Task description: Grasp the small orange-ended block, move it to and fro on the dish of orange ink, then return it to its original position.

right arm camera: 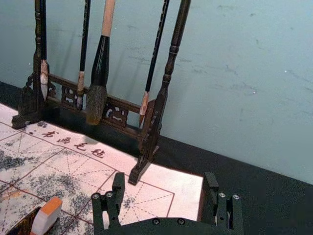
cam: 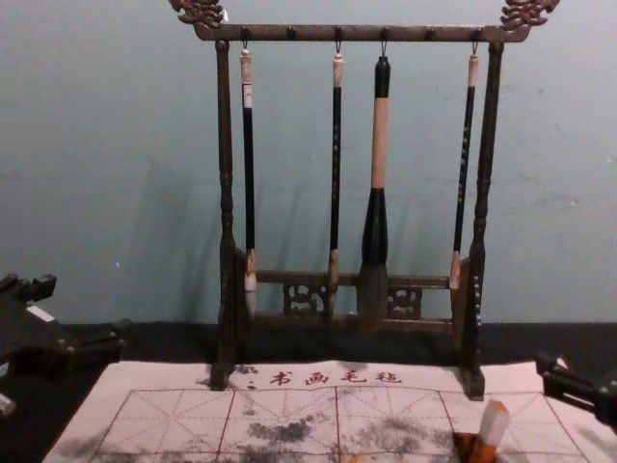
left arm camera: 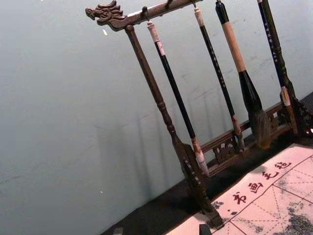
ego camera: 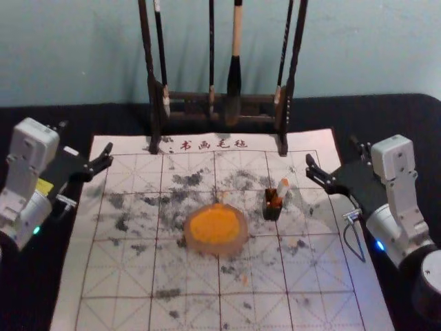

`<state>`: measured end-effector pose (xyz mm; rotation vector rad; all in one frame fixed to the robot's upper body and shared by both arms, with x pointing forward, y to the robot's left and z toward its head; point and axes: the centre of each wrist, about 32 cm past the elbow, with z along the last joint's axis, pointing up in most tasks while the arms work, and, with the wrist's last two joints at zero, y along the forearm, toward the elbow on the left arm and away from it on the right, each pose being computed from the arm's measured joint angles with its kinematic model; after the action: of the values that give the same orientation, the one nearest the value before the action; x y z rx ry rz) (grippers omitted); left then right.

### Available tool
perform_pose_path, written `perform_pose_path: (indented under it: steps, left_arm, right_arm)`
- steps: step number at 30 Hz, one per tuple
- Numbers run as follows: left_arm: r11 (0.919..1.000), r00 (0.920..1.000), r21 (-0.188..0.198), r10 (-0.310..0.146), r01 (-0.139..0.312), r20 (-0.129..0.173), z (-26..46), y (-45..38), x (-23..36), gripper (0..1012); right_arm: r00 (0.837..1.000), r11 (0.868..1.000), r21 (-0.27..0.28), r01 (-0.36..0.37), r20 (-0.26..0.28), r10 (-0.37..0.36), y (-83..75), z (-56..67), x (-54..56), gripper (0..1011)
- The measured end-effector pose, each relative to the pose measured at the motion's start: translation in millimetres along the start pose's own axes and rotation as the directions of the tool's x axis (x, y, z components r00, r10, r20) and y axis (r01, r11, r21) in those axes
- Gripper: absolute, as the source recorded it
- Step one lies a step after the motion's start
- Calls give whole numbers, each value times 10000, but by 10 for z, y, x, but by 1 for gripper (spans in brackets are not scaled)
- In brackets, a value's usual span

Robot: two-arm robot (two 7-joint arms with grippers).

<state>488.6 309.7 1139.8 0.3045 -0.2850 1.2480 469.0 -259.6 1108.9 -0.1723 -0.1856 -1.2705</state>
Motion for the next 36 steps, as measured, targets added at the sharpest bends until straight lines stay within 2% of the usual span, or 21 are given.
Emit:
perform_pose_path:
  steps: [36]
  left_arm:
    - [10000, 10000, 0, 0, 0, 0, 0, 0, 0, 1001]
  right_arm:
    - [10000, 10000, 44, 1, -37, -1, 5, 28, 3, 1000]
